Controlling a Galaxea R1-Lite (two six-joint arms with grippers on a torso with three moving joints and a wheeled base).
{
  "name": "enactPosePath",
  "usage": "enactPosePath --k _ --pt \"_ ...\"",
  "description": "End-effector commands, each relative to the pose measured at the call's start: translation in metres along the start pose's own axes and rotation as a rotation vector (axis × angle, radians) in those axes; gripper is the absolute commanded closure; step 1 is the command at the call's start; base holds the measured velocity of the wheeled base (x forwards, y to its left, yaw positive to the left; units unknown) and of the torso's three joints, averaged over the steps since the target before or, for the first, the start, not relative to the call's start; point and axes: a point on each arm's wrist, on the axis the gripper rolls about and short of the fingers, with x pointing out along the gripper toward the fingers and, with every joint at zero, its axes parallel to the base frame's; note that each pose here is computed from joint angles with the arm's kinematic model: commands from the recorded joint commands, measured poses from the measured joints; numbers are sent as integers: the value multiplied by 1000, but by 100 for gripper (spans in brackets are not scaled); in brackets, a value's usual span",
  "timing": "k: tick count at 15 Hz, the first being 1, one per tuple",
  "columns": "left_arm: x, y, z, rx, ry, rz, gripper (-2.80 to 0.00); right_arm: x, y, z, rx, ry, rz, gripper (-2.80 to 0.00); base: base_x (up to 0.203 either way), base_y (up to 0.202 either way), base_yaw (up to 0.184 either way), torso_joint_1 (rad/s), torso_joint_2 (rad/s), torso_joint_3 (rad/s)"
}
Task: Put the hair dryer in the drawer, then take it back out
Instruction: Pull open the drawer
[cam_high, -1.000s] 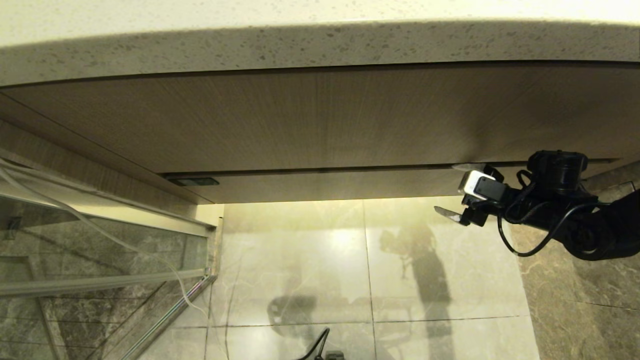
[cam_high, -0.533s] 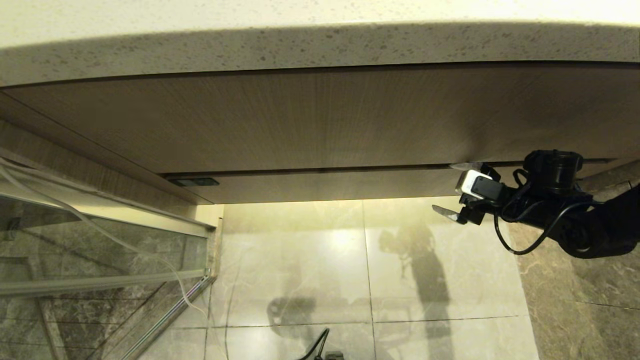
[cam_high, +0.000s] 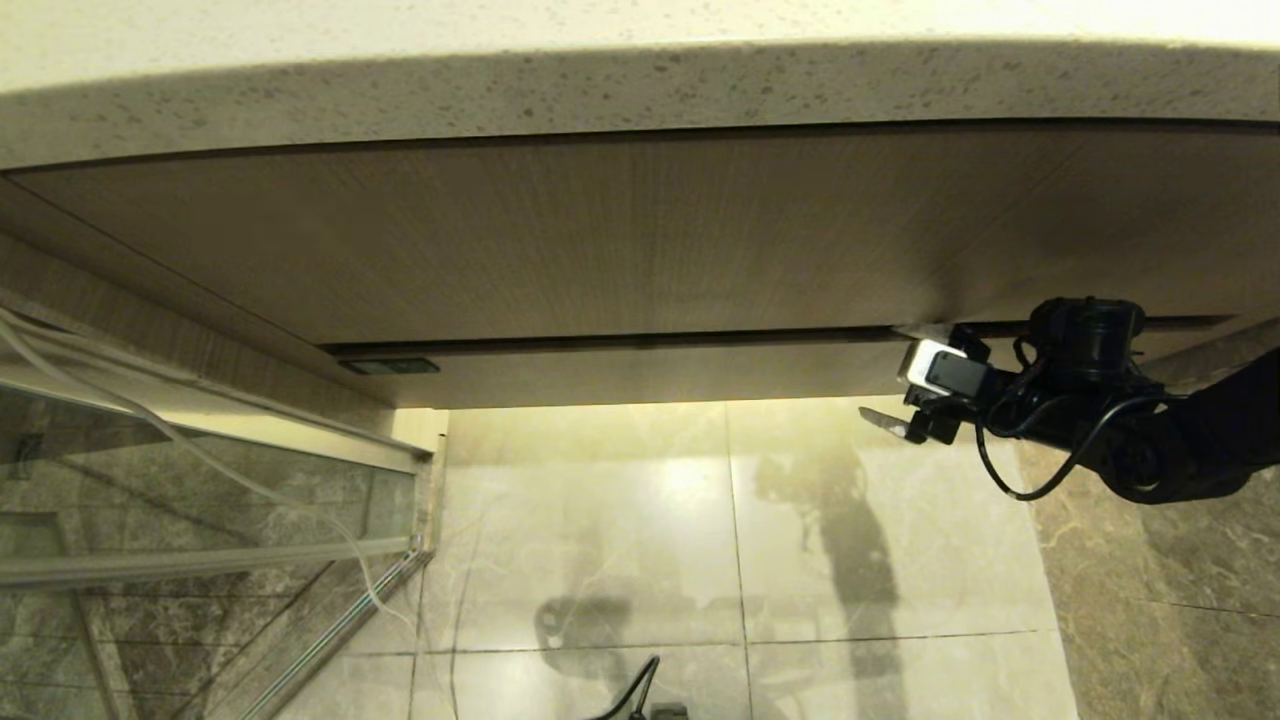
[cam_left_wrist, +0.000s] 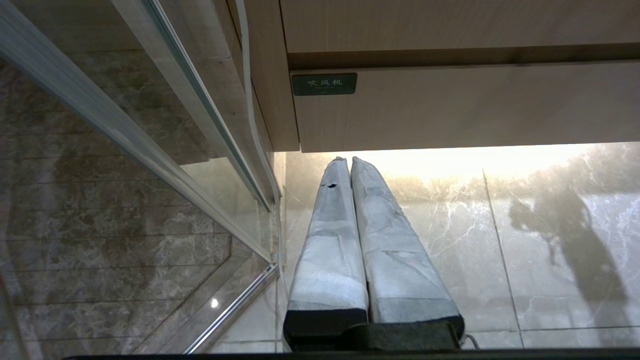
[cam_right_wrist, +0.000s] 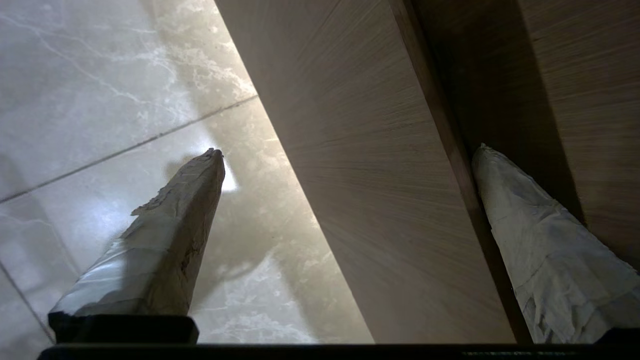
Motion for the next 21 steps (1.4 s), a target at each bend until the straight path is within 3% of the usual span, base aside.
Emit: enactPosePath --k 1,3,14,21 --pt "1 0 -11 -1 38 0 0 0 8 -5 -1 23 51 -280 0 0 0 0 0 0" --pt "1 0 -11 1 38 0 0 -4 15 -8 -24 55 121 -280 0 0 0 0 0 0" --pt "1 0 -11 -1 38 0 0 -36 11 -3 -36 130 255 -280 0 0 0 0 0 0" --pt "1 0 -11 1 38 0 0 -115 7 -18 -226 241 483 -280 0 0 0 0 0 0"
